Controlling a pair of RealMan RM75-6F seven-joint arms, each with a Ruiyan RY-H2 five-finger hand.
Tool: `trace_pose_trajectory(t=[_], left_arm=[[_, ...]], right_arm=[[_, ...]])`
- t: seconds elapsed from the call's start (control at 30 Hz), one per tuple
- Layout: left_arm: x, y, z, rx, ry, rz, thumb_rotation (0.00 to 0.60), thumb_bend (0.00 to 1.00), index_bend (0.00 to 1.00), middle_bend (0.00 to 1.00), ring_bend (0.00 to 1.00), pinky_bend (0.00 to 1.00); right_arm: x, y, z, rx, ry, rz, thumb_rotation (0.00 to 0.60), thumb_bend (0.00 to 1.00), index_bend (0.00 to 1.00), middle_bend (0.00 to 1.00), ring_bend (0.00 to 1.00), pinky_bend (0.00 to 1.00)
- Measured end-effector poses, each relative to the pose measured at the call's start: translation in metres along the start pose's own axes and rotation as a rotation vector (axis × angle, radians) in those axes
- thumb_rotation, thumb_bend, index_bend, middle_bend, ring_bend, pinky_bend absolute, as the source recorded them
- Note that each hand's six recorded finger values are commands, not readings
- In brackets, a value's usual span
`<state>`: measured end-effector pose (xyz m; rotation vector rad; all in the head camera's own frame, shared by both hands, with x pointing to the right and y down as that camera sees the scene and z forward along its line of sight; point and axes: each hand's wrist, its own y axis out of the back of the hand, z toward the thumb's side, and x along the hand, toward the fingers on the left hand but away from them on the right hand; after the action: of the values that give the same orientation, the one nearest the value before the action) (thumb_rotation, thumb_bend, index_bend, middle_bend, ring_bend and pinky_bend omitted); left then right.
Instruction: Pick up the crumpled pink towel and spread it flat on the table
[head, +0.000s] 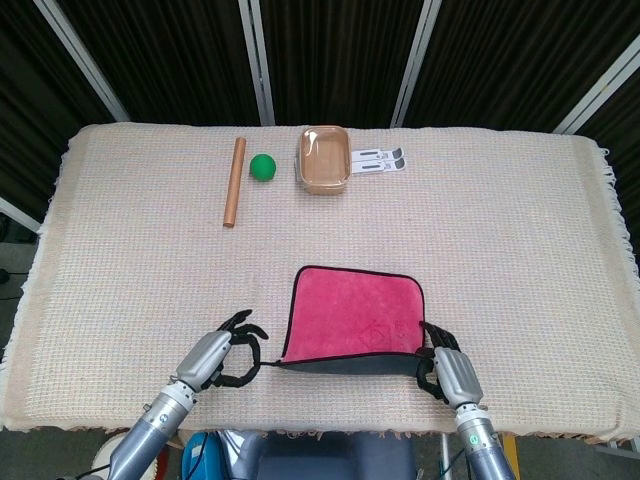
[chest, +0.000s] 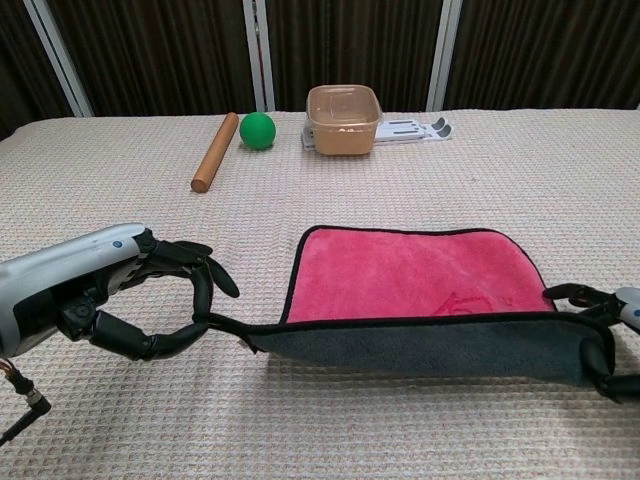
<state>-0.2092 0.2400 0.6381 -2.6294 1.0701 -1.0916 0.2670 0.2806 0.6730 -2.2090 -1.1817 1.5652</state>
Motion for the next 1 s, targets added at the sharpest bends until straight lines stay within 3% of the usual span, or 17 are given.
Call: trace_pose_trajectory(t=[0.27,0.43,0.63,1.0], left_arm=[[-0.002,-0.004,-0.003,0.001,0.014,-0.017,0.600,0.43,0.56,0.27,0.02,0.10],[-0.003,-0.006,-0.005,0.000,0.019,-0.031,0.600,0.35,0.53,0.24,0.02,0.09],[-0.004,-0.004,-0.006,0.005,0.017,-0.041,0.600,0.26,0.48,0.21,0.01,0.06],[-0.007,0.010,-0.003,0.018,-0.003,-0.011,0.600,0.22,0.36,0.16,0.00,0.04]], right_arm=[[0.001,-0.003,-0.006,0.009,-0.012,0.028,0.600,0.61,0.54,0.09,0.00,0.00],[0.002,-0.004,-0.008,0.018,-0.011,0.043,0.600,0.56,0.29,0.01,0.00,0.00],[0.004,-0.007,-0.009,0.035,-0.006,0.070,0.600,0.44,0.02,0.00,0.00,0.00],[0.008,0.002,-0.010,0.036,0.004,0.060,0.600,0.38,0.00,0.00,0.00,0.00]])
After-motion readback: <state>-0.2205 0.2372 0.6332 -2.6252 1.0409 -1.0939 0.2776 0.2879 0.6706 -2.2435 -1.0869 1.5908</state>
